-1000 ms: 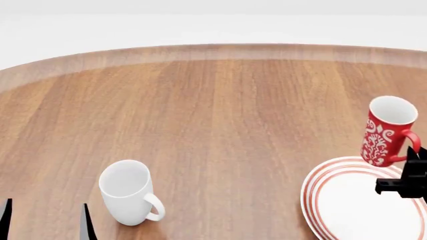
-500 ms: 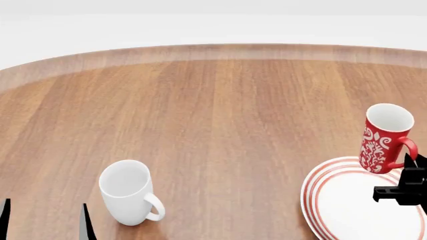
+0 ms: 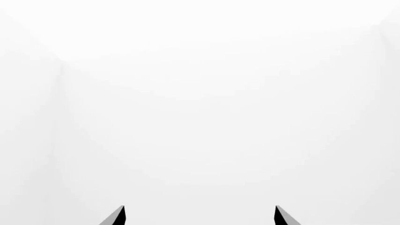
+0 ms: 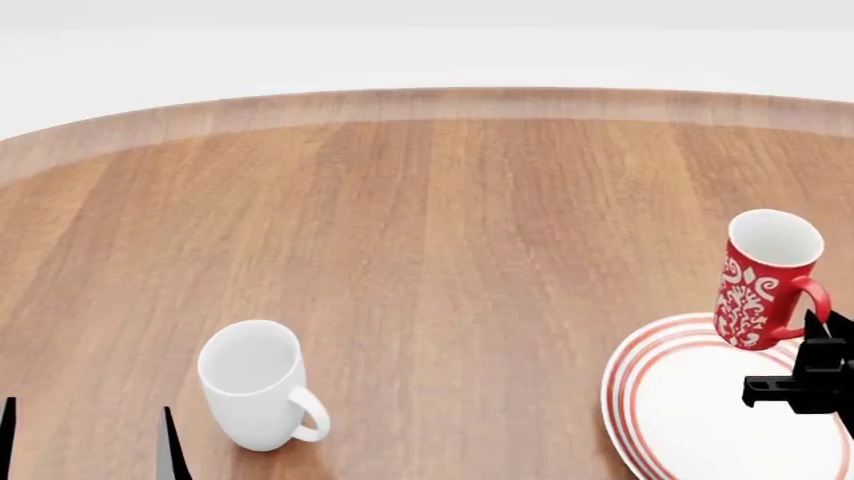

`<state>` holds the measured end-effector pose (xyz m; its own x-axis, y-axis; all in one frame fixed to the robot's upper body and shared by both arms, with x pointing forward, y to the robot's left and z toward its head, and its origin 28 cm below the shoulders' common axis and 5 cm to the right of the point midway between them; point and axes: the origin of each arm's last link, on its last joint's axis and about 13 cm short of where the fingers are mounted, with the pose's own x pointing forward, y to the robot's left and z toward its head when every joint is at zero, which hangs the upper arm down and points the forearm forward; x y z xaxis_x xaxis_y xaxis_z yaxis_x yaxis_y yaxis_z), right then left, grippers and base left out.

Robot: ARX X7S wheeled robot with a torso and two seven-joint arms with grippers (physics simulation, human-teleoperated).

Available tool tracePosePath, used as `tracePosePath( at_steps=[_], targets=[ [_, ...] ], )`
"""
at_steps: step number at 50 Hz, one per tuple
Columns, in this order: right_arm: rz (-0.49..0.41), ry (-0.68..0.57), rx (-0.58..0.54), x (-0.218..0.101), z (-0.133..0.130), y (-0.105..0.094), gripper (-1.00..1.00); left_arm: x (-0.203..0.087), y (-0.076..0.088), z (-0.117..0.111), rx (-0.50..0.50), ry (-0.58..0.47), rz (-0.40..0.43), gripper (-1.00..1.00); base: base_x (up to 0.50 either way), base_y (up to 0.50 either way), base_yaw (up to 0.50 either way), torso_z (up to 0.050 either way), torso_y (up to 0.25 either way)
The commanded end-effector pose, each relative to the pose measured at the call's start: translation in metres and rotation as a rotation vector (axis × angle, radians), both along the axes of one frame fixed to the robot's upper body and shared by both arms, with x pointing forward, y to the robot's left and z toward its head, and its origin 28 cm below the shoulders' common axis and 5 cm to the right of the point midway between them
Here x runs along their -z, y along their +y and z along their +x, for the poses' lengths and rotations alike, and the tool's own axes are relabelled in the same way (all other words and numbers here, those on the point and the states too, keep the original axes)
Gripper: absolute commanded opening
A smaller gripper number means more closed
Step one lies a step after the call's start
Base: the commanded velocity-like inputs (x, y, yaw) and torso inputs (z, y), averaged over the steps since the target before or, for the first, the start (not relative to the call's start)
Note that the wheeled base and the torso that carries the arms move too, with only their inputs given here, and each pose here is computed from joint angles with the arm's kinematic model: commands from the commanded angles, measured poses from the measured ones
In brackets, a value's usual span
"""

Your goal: Pick up the red mug and put it on the plate

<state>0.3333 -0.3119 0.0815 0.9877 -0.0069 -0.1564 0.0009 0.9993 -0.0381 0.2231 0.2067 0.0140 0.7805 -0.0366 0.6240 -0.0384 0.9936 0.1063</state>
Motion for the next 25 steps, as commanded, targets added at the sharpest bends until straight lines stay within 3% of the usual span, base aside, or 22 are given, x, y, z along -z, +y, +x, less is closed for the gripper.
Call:
tracePosePath(
  at_steps=[1, 25],
  targets=[
    [0.013, -0.017, 0.012, -0.0013, 0.0, -0.0011, -1.0, -0.0001, 0.0001, 0.0002, -0.003, -0.015, 0.008, 1.0, 0.0, 0.0, 0.0, 0.003, -0.086],
    [0.018, -0.021, 0.016, -0.0005, -0.001, -0.0019, -1.0, -0.0002, -0.0001, 0.0006, 0.004, -0.032, -0.004, 1.0, 0.0, 0.0, 0.0, 0.006, -0.118]
  ],
)
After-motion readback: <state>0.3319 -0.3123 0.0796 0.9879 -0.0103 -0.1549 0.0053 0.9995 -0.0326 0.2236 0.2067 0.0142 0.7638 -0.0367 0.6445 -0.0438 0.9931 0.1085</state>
